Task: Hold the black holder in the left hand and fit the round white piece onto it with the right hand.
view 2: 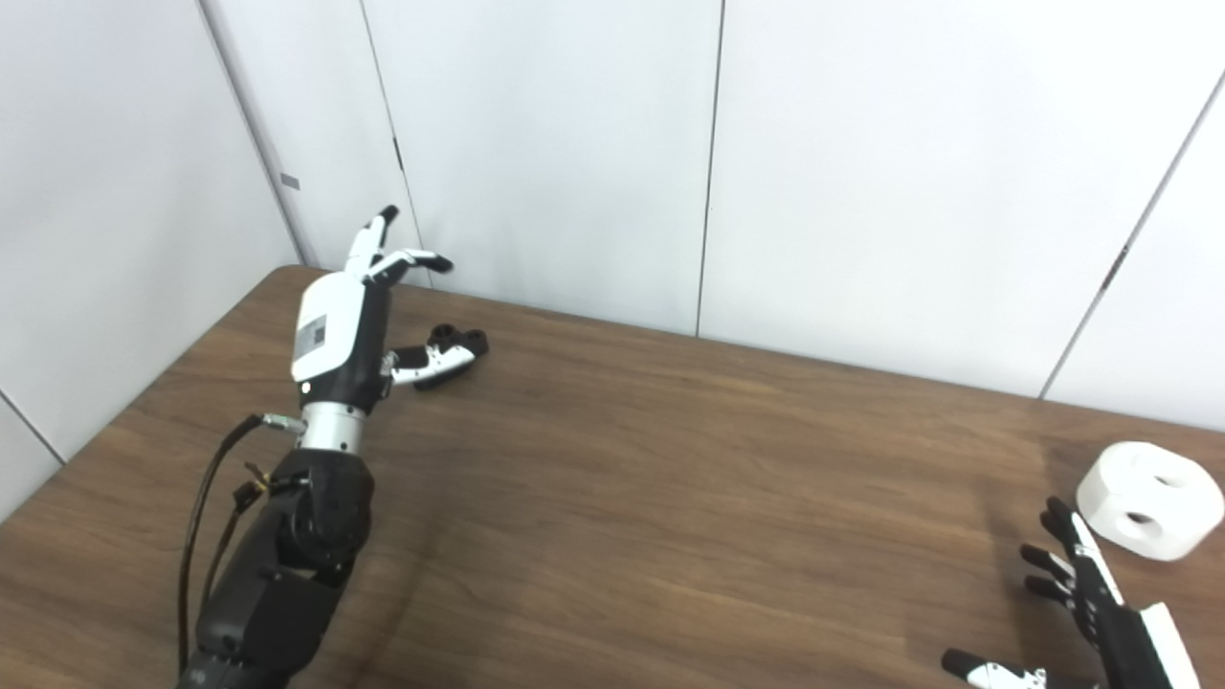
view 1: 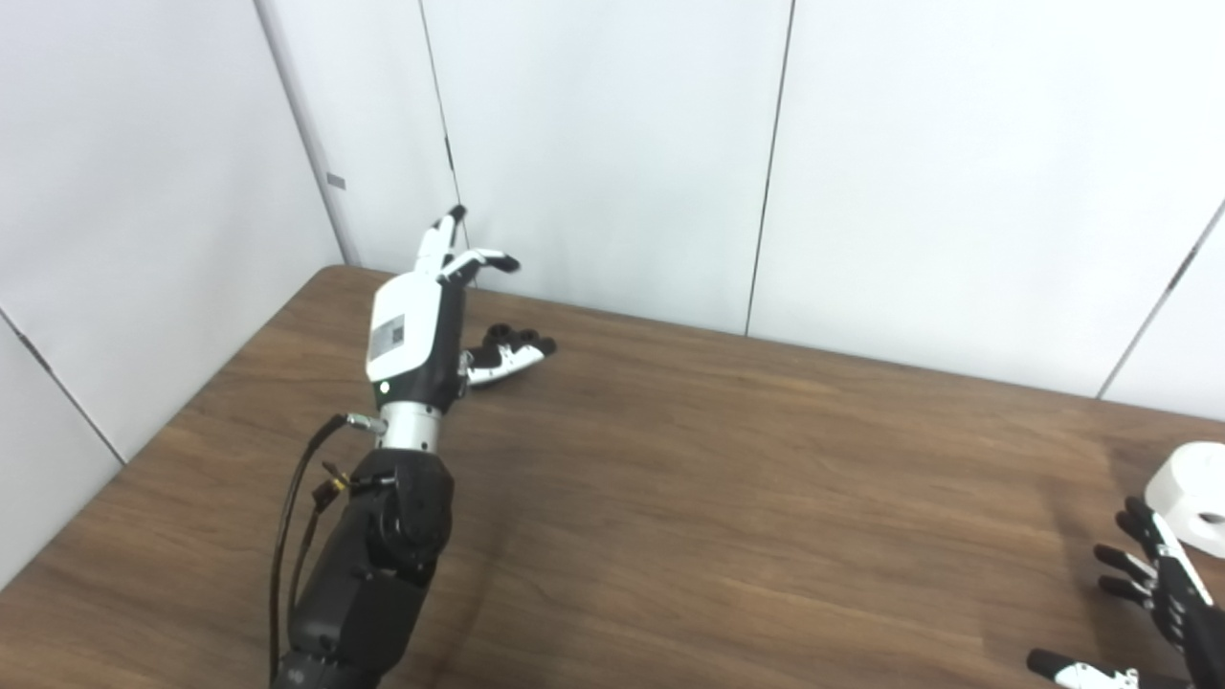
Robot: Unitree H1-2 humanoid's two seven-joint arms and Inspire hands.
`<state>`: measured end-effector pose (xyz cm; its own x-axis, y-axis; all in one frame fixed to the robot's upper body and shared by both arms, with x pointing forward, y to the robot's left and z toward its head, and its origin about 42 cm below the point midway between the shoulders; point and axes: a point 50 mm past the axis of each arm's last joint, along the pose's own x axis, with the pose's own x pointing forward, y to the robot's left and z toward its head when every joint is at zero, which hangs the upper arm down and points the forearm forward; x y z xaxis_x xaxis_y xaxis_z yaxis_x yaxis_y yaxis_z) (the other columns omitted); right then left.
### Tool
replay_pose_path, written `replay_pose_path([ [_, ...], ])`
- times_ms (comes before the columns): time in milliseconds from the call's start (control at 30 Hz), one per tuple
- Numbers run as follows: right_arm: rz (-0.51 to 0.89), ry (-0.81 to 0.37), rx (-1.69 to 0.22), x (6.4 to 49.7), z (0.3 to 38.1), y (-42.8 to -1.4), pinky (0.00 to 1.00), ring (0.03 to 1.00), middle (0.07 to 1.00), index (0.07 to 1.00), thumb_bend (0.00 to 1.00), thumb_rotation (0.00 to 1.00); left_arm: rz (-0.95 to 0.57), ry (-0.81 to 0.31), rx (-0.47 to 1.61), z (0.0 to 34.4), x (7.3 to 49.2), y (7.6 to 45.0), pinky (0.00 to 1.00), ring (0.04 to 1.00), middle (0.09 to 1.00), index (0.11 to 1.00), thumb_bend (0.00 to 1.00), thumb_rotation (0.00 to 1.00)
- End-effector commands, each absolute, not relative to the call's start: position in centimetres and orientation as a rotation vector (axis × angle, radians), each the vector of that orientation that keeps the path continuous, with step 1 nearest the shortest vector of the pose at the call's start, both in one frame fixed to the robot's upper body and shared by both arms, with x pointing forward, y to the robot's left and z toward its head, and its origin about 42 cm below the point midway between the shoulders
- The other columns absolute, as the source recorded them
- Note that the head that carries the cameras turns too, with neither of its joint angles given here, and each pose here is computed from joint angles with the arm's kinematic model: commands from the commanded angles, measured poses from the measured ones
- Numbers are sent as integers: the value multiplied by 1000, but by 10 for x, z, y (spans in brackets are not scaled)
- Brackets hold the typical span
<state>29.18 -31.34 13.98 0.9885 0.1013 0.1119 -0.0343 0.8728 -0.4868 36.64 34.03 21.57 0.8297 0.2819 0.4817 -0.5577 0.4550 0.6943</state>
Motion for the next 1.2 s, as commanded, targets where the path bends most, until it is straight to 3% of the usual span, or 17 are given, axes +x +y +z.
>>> replay_pose_path([
  [0, 64, -179, -514, 298, 153, -318, 819, 867, 960, 978, 851, 193, 609, -373, 1012, 245, 375, 357, 855, 1000, 1000, 674, 857, 179],
  [167, 65, -185, -511, 298, 154, -319, 829, 866, 965, 977, 847, 172, 634, -289, 1045, 249, 381, 374, 954, 1000, 1000, 729, 922, 274],
  [267, 63, -184, -514, 298, 155, -320, 824, 860, 965, 976, 839, 155, 631, -240, 1043, 250, 385, 380, 992, 1000, 1000, 760, 960, 280],
  [500, 64, -188, -506, 301, 153, -320, 807, 852, 962, 977, 836, 157, 580, -127, 1028, 241, 395, 397, 1000, 1000, 1000, 773, 1000, 271],
  [600, 64, -189, -507, 302, 152, -319, 815, 858, 938, 974, 846, 148, 544, -78, 1026, 238, 399, 403, 1000, 1000, 1000, 831, 1000, 339],
  [833, 60, -186, -522, 302, 152, -316, 796, 847, 921, 968, 858, 160, 478, 11, 1095, 235, 408, 410, 1000, 1000, 1000, 873, 1000, 455],
  [1167, 59, -183, -534, 303, 152, -317, 759, 836, 927, 967, 860, 195, 408, 62, 1129, 234, 417, 407, 1000, 1000, 1000, 870, 1000, 464],
])
